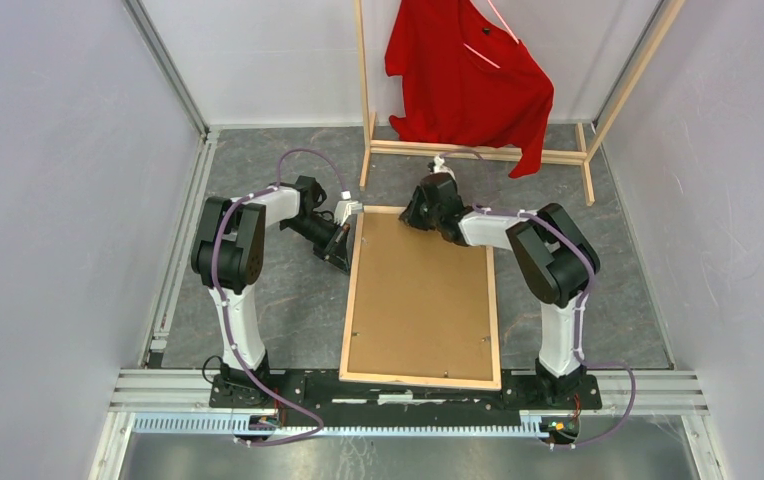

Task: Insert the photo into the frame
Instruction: Install the photo frame at the center of the board.

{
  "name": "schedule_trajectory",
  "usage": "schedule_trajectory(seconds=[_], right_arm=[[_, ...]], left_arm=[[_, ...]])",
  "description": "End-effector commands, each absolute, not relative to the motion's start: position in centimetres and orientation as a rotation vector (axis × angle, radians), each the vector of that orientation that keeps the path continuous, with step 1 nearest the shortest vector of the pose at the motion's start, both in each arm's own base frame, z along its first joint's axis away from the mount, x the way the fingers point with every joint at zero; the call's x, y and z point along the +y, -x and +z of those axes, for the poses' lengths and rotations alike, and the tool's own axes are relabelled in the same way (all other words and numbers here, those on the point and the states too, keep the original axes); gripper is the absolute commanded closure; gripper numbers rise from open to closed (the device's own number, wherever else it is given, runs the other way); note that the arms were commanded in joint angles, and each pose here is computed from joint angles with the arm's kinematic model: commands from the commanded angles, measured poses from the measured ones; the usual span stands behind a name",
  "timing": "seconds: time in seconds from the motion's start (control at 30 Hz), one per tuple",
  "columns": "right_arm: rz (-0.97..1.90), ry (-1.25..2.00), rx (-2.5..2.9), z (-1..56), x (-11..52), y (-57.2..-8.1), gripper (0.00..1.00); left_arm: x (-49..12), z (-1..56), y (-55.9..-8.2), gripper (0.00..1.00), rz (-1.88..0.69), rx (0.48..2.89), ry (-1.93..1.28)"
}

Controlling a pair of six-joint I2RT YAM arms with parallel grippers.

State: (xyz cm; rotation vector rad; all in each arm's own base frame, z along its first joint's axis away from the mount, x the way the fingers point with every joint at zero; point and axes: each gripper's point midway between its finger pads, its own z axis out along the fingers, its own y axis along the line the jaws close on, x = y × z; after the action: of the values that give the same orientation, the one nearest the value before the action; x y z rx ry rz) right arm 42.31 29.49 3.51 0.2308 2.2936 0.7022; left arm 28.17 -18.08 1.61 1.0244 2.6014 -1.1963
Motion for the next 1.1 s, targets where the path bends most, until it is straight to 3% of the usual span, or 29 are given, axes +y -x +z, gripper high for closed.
schedule_trajectory(seconds=[0.0,0.17,0.3,0.43,0.6,0.8,1.07], right_arm=[[0.532,0.129,2.118,9.3,30.2,-45.7,0.71],[0.286,0.552,1.915,14.5,28.9,-46.6,0.34],[0.054,0.934,1.855,13.3,28.9,-46.9,0.23],[-0.128,1.217,1.81,10.8,28.4,-46.6,0.21],[-0.108,1.354,1.734,10.2,28.7,-45.4,0.21],[-0.08,1.414,1.717,9.6,29.0,-44.4,0.22],[-0.015,1.304,1.723,9.4,29.4,-42.8,0.32]], left_arm=[[-18.3,2.7,-29.0,0.98,-1.165,2.513,-1.087],[-18.3,3.1,-29.5,0.98,-1.144,2.501,-1.091],[-18.4,3.4,-29.8,0.98,-1.152,2.499,-1.082],[-18.3,3.6,-29.9,0.98,-1.155,2.503,-1.076],[-18.0,3.8,-30.2,0.98,-1.142,2.509,-1.07],[-18.1,3.8,-30.0,0.98,-1.166,2.513,-1.056],[-19.0,6.7,-31.8,0.98,-1.252,2.472,-0.93]])
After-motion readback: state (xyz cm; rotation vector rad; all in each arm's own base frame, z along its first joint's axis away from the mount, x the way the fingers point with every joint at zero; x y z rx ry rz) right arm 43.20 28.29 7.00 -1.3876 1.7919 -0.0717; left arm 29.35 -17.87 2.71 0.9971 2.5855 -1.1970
